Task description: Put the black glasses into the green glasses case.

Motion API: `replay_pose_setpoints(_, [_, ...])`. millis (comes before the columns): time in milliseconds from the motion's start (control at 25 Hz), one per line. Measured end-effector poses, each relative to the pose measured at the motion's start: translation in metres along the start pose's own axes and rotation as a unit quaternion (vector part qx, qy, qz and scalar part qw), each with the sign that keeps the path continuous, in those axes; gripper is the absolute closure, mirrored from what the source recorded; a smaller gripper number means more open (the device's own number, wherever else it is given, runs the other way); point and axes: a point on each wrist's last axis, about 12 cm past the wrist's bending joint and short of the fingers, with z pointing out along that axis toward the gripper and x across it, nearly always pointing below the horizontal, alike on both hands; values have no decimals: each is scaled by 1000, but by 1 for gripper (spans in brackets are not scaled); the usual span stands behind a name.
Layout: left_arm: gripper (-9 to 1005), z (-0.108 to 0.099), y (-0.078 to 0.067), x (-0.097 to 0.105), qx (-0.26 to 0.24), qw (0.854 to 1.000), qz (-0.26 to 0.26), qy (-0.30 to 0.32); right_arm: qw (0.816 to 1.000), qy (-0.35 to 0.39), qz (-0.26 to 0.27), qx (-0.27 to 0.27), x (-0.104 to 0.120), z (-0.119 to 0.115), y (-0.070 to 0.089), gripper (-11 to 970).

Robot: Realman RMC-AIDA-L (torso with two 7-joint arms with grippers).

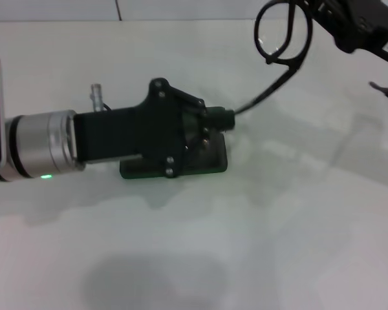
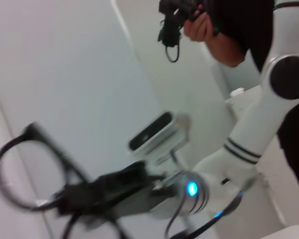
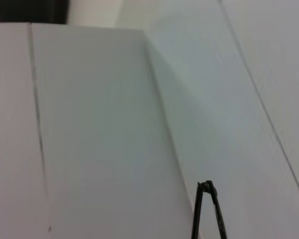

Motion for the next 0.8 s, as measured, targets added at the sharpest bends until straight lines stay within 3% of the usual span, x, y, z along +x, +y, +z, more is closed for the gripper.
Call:
replay_pose_setpoints(200, [975,4,-7,-4,22,999,-6,-26,999,14,29,13,11,16,-5,893])
replay_pose_setpoints(400, [975,6,-8,-5,7,999,-12,-45,999,35,34,2,17,22,-4,893])
replay_pose_setpoints(800, [973,5,-5,-7,1,998,-8,-54,998,43,38,1,21,21,-2,894])
